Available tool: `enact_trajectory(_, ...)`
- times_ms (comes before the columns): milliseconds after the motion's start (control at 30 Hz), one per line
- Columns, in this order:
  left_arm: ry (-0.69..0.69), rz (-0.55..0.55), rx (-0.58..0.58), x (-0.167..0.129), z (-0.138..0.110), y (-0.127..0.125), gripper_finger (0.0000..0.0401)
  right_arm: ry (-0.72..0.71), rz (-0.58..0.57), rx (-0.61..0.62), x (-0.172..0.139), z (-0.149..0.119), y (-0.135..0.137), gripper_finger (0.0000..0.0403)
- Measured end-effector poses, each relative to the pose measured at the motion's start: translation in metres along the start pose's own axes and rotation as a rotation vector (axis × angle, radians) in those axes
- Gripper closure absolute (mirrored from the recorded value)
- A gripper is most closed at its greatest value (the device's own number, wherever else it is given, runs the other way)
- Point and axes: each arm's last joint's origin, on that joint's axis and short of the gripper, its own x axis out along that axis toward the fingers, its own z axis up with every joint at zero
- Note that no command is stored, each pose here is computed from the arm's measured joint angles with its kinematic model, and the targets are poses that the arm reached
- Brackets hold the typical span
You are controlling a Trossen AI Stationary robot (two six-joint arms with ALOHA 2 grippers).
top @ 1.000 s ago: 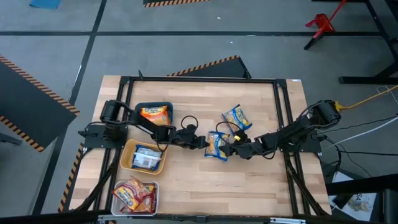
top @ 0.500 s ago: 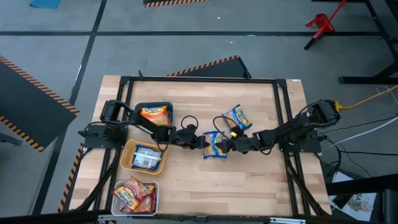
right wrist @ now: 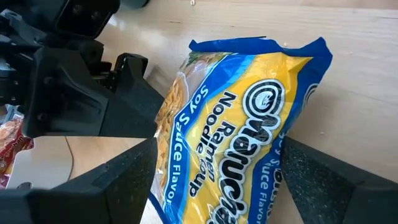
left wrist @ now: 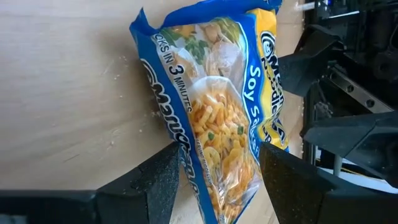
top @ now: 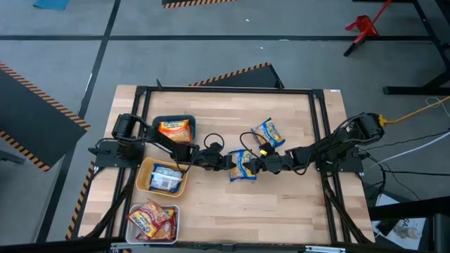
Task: Sort Maruchan noodles
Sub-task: Put the bottom blue noodle pack into the yellow bin
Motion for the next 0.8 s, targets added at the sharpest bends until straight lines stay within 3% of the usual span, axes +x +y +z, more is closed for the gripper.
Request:
enact_trajectory(567, -0.021, 0.004, 0.003, 0.0001, 0.0004, 0.0012, 0.0194, -0.01, 0.038, -0.008, -0.0001, 0.001, 0.0038, 0.0087)
enact_trajectory(800, -0.037, -0.001, 0.013, -0.0003, -0.0017, 0.0007, 0.0245, -0.01, 0.036, -0.014, -0.0001, 0.001, 0.0036, 0.0087)
